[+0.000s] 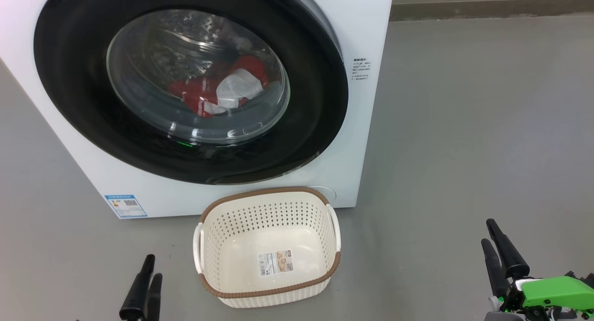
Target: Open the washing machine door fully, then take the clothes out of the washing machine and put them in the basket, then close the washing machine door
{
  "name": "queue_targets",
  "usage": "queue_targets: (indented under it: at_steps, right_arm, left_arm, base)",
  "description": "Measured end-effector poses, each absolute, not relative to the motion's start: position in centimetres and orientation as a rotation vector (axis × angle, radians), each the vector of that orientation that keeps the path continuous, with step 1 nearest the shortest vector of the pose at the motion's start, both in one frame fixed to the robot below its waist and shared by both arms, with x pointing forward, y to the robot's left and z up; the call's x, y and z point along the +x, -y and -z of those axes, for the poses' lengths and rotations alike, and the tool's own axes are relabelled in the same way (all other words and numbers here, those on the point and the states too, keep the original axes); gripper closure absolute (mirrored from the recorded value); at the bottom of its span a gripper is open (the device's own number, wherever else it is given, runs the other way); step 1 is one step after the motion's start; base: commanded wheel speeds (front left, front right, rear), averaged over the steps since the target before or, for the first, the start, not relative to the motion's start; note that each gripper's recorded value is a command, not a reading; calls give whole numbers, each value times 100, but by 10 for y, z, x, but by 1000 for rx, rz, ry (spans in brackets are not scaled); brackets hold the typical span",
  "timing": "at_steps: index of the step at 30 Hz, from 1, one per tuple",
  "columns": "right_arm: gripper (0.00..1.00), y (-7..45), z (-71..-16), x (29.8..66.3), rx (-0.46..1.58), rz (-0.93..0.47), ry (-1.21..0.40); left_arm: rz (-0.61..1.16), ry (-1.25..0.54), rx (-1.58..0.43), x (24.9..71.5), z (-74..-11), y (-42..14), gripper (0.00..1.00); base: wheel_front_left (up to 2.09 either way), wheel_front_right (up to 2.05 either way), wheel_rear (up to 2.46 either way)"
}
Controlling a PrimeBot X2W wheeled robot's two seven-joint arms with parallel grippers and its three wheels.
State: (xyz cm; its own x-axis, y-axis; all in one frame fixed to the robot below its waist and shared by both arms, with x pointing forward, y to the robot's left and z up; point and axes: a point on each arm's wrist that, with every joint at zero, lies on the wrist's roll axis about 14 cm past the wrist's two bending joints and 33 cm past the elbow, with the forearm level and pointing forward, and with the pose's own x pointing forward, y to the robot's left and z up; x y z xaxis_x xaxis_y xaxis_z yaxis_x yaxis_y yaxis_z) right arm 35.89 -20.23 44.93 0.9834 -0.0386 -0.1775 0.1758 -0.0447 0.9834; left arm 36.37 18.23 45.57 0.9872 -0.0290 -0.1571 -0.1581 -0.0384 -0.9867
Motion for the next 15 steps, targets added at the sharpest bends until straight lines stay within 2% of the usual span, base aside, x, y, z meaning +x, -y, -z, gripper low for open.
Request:
queue_targets:
  at_steps: [15]
  right_arm:
    - [0,201,-452,361,1566,168,-99]
  left_arm:
    - [-101,-122,-1540,365,-461,-182,0]
  base:
    - [0,0,0]
